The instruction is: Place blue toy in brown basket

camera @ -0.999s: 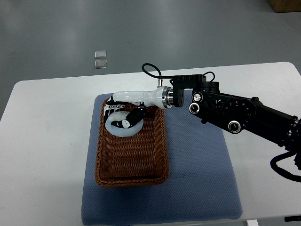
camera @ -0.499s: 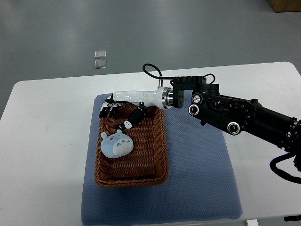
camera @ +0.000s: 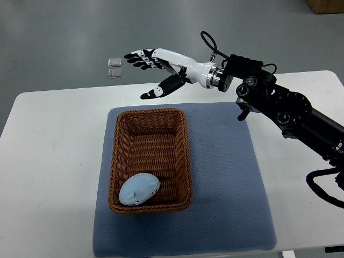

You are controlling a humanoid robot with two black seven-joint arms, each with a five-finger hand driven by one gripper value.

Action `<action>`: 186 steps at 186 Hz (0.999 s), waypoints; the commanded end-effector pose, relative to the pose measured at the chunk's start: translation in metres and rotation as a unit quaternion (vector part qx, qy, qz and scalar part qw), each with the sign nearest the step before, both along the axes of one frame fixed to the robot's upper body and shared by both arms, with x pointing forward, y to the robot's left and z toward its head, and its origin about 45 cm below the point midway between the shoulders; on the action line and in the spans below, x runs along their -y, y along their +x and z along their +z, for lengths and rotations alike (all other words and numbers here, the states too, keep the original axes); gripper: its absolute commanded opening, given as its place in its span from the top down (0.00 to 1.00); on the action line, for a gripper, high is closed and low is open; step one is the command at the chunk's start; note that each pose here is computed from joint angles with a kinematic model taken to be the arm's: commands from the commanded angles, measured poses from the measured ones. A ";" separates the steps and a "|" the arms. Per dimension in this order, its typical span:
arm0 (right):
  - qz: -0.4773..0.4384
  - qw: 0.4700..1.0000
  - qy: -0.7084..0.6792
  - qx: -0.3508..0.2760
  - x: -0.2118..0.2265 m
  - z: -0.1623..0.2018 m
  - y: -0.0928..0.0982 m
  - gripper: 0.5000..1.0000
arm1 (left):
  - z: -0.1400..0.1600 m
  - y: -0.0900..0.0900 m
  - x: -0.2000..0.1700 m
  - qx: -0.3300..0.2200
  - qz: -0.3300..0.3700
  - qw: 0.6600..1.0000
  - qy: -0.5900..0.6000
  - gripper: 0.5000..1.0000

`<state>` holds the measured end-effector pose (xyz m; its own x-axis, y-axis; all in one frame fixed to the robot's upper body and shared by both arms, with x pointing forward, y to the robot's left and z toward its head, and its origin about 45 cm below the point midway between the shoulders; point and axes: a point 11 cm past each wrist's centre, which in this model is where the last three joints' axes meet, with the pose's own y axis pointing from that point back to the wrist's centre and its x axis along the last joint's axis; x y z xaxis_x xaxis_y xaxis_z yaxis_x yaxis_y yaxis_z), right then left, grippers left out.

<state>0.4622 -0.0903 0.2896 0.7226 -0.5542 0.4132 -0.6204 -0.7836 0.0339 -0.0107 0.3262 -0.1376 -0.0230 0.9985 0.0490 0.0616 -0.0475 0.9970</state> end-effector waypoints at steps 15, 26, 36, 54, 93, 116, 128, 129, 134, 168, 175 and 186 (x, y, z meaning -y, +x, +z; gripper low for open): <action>-0.111 0.986 0.109 -0.054 0.051 -0.001 0.028 0.21 | 0.000 0.000 0.000 0.000 0.000 1.000 0.000 0.00; -0.150 0.975 0.151 -0.071 0.068 -0.001 0.036 0.21 | 0.000 0.000 0.000 0.000 0.000 1.000 0.001 0.00; -0.185 0.962 0.184 -0.084 0.082 -0.003 0.041 0.21 | 0.000 0.000 0.000 0.000 0.000 1.000 0.000 0.00; -0.244 0.935 0.235 -0.105 0.105 -0.009 0.048 0.21 | 0.000 0.000 0.000 0.000 0.000 1.000 0.000 0.00; -0.325 0.871 0.331 -0.163 0.138 -0.040 0.044 0.21 | 0.000 0.000 0.000 0.000 0.000 1.000 0.000 0.00; -0.346 0.848 0.354 -0.188 0.146 -0.058 0.038 0.21 | 0.000 0.000 0.000 0.000 0.000 1.000 0.000 0.00; -0.355 0.838 0.363 -0.200 0.150 -0.067 0.034 0.21 | 0.000 0.000 0.000 0.000 0.000 1.000 0.000 0.00; -0.355 0.838 0.363 -0.200 0.150 -0.067 0.034 0.21 | 0.000 0.000 0.000 0.000 0.000 1.000 0.000 0.00; -0.361 0.832 0.368 -0.206 0.154 -0.073 0.032 0.21 | 0.000 0.000 0.000 0.000 0.000 1.000 0.000 0.00; -0.378 0.800 0.401 -0.238 0.165 -0.095 0.022 0.21 | 0.000 0.000 0.000 0.000 0.000 1.000 0.000 0.00; -0.381 0.797 0.403 -0.241 0.166 -0.098 0.021 0.21 | 0.000 0.000 0.000 0.000 0.000 1.000 0.000 0.00; -0.379 0.795 0.405 -0.244 0.163 -0.100 0.020 0.21 | 0.000 0.000 0.000 0.000 0.000 1.000 0.000 0.00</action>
